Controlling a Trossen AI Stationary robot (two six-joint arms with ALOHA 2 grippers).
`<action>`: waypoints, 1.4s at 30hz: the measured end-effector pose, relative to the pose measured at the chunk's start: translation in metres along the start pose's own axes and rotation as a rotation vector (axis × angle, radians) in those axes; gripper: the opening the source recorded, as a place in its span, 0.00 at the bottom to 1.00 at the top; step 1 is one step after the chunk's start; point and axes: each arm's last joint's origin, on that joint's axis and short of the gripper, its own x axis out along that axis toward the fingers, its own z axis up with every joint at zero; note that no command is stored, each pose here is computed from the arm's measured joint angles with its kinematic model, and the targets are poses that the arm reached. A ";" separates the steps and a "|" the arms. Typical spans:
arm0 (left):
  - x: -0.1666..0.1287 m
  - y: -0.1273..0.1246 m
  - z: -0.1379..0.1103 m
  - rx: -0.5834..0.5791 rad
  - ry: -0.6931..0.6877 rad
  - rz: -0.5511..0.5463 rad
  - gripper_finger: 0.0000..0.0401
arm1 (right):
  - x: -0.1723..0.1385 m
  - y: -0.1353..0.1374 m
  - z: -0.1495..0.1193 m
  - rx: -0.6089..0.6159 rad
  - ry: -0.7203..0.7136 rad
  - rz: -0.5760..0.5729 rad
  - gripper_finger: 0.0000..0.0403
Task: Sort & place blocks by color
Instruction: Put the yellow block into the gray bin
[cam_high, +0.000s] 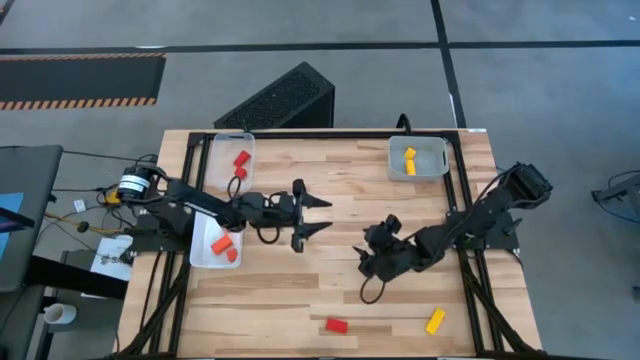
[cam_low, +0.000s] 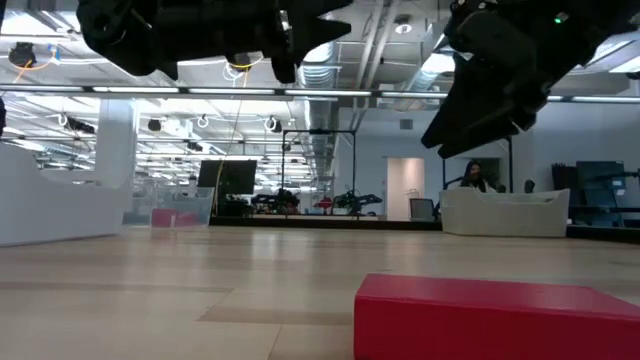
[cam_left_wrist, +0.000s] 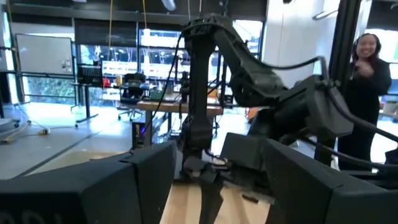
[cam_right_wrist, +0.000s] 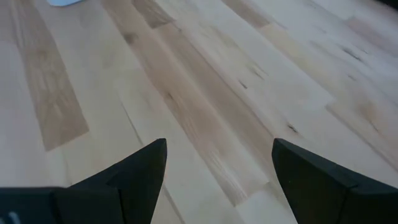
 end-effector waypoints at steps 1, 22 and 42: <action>0.000 0.000 0.001 -0.001 -0.010 0.000 0.57 | 0.001 0.000 0.001 0.000 0.005 0.010 0.78; -0.002 -0.009 0.014 -0.012 -0.143 -0.191 0.57 | -0.017 0.027 0.005 0.227 -0.111 0.202 0.78; -0.002 -0.004 0.016 -0.065 -0.144 -0.221 0.57 | -0.033 0.036 -0.006 0.219 -0.173 0.196 0.78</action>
